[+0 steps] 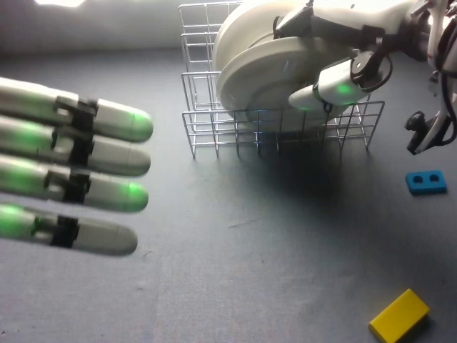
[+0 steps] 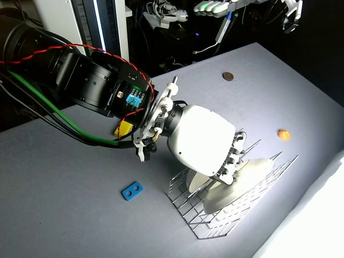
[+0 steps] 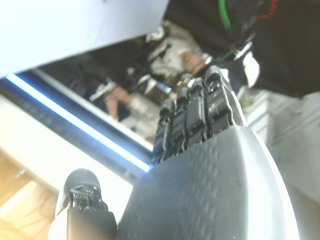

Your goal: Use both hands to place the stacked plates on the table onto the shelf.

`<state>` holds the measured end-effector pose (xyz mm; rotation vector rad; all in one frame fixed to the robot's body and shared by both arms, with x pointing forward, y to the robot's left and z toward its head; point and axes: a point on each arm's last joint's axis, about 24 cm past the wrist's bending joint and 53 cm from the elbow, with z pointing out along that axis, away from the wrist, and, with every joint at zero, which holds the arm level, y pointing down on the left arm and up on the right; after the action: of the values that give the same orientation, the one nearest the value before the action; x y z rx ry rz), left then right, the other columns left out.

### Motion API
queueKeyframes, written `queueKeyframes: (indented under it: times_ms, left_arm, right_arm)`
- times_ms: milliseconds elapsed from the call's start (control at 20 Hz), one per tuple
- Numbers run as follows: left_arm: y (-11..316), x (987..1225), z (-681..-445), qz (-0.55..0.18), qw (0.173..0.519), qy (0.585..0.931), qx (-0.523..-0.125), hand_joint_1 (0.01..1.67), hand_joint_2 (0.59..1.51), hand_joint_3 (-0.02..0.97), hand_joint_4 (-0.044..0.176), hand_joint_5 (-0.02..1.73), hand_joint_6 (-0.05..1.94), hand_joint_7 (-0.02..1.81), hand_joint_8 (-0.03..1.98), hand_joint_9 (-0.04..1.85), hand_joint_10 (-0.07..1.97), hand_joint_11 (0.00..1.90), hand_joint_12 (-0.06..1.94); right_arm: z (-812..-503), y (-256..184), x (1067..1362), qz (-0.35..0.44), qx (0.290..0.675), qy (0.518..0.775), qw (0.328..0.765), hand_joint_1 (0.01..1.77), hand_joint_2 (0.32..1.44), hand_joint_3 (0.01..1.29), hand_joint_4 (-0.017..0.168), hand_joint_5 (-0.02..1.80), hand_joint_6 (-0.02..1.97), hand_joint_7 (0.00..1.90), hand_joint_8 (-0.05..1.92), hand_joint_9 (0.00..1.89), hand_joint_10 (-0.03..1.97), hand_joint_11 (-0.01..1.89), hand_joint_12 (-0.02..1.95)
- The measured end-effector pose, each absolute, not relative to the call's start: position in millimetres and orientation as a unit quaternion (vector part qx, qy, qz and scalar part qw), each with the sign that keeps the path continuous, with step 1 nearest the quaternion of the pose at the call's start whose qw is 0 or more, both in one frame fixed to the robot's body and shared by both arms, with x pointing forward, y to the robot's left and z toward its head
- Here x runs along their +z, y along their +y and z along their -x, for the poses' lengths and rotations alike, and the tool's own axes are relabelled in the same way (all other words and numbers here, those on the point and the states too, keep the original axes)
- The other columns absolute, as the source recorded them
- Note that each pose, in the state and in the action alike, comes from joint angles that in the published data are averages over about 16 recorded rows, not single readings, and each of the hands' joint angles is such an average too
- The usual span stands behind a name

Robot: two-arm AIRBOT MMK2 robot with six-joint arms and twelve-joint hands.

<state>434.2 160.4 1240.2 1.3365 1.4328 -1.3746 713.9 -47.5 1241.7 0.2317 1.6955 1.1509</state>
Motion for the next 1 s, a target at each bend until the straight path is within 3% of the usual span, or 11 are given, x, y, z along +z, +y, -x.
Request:
queueKeyframes:
  times_ms: [450,1000]
  left_arm:
    - [156,1239,-430,-0.516,0.357,0.56,-0.541,0.02,1.073,0.0,0.006,0.06,0.02,0.02,0.0,0.02,-0.06,0.02,0.01]
    - [154,1240,-433,-0.514,0.364,0.559,-0.539,0.02,1.073,0.0,0.006,0.05,0.02,0.03,0.0,0.03,-0.06,0.02,0.01]
  right_arm:
    - [-704,-46,1262,-0.081,0.488,0.699,0.517,0.93,1.03,0.01,-0.004,0.53,0.08,0.54,0.07,0.47,0.3,0.13,1.21]
    - [-653,-53,1293,-0.006,0.477,0.685,0.55,0.85,1.01,0.01,-0.003,0.39,0.03,0.34,0.01,0.29,0.04,0.01,0.98]
